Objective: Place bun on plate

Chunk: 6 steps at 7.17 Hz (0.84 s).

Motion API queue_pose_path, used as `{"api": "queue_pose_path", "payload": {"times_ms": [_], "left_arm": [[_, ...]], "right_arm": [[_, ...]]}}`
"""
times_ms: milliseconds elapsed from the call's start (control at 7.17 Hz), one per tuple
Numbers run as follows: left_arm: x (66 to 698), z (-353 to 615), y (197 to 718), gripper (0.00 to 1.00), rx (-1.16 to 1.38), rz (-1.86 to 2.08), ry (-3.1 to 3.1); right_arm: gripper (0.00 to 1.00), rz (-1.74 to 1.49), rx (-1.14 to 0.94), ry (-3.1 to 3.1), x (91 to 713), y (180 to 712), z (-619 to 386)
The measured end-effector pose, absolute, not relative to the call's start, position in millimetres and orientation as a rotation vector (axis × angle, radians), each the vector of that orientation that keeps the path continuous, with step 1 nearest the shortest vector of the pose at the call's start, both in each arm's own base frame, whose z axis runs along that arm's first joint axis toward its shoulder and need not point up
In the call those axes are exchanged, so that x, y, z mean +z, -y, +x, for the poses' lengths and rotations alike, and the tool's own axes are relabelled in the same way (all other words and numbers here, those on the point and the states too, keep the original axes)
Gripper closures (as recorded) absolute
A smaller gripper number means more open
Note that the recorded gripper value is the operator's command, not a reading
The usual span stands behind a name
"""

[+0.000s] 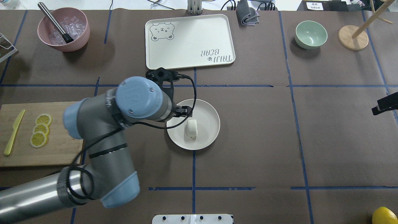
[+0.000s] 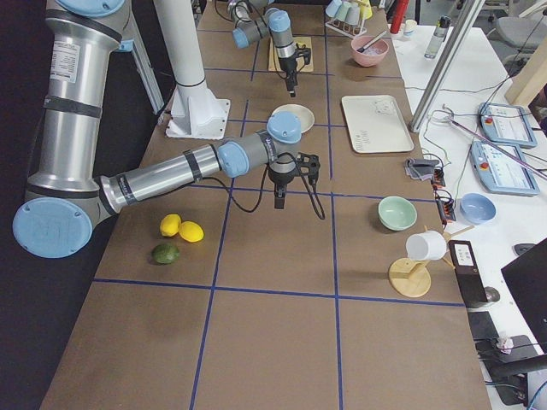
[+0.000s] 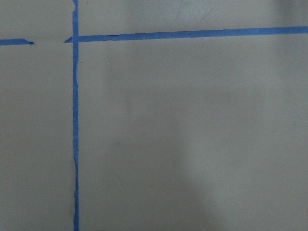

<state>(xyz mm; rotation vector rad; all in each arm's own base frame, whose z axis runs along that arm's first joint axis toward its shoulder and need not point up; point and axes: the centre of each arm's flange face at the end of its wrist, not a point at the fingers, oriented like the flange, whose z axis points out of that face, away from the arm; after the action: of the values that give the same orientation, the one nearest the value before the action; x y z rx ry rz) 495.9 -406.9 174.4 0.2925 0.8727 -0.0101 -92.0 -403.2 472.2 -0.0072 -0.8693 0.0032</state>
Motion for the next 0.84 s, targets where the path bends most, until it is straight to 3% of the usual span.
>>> {"api": "queue_pose_path", "payload": {"times_ms": [279, 837], "left_arm": [[241, 381, 425, 0.0, 0.144, 0.286, -0.841], [440, 143, 494, 0.0, 0.401, 0.226, -0.763]], "right_arm": [[0.0, 0.03, -0.023, 0.851, 493, 402, -60], [0.0, 0.081, -0.093, 0.813, 554, 375, 9]]}}
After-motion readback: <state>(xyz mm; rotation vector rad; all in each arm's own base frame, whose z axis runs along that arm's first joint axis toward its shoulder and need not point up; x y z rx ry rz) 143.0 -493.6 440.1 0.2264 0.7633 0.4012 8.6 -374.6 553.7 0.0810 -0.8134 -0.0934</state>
